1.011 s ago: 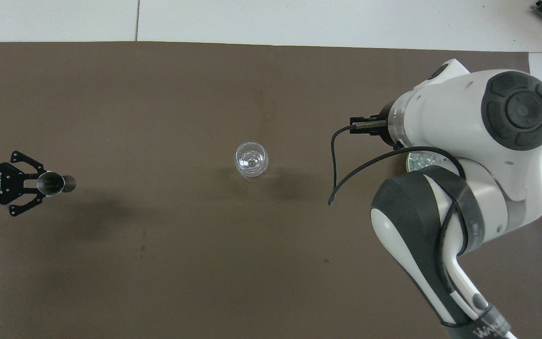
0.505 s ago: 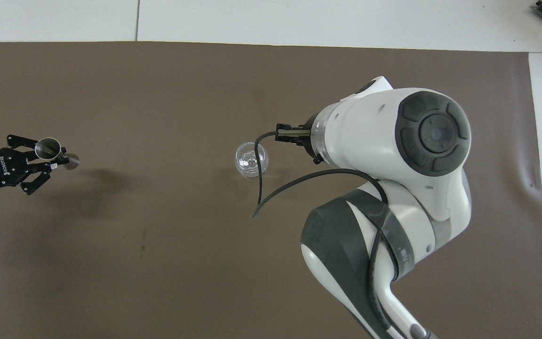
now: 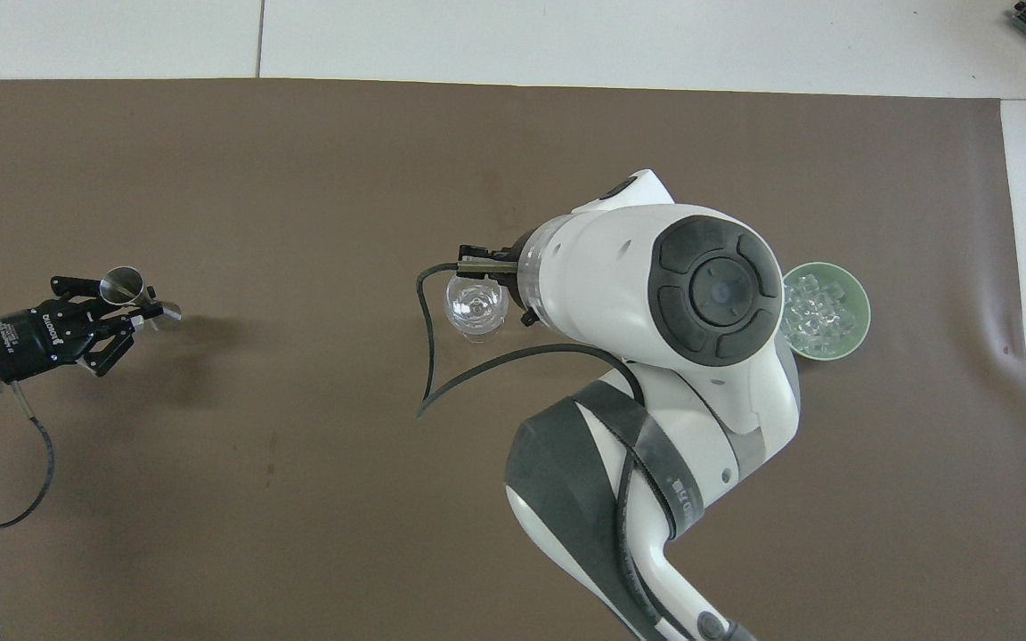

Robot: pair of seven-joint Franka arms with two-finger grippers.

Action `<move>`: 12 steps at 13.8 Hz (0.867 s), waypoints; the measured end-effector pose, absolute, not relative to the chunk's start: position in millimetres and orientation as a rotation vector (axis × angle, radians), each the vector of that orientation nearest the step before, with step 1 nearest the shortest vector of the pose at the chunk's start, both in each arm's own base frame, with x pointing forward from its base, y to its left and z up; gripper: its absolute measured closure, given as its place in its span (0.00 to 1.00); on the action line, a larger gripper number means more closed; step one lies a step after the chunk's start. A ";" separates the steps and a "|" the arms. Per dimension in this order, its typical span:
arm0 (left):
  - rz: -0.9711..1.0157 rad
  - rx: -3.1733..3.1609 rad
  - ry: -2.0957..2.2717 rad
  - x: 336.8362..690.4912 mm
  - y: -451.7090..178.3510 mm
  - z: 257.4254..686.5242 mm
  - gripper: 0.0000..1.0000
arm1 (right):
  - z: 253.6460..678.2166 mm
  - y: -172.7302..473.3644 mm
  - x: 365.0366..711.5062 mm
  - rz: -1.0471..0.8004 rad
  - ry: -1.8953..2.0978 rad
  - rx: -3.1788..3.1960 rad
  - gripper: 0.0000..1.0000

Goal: Pour wine and add ice with both arms
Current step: 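Tilt the green bowl over the glass with the right gripper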

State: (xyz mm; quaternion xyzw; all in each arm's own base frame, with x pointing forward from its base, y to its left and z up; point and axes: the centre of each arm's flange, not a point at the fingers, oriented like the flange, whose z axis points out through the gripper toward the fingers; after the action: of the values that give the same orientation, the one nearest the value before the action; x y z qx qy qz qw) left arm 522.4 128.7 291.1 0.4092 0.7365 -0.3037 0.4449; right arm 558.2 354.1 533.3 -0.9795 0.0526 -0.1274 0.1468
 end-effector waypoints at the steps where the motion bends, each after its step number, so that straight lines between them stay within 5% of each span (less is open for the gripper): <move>1: -0.763 0.985 1.828 519.6 126.2 286.8 0.79 | 528.3 360.9 557.4 -0.365 0.151 -2.813 0.69; 10: -0.779 1.014 1.809 512.1 103.9 272.1 0.79 | 496.8 378.9 558.6 -0.317 0.150 -2.819 0.68; 12: -0.761 1.025 1.807 511.1 105.2 270.5 0.79 | 496.8 378.9 558.6 -0.317 0.150 -2.819 0.54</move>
State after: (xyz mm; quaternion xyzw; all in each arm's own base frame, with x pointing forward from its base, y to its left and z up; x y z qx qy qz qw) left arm 511.1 105.2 270.5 0.4143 0.7301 -0.3076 0.4479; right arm 558.6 378.9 496.8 -0.9812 0.0521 -0.1104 0.1497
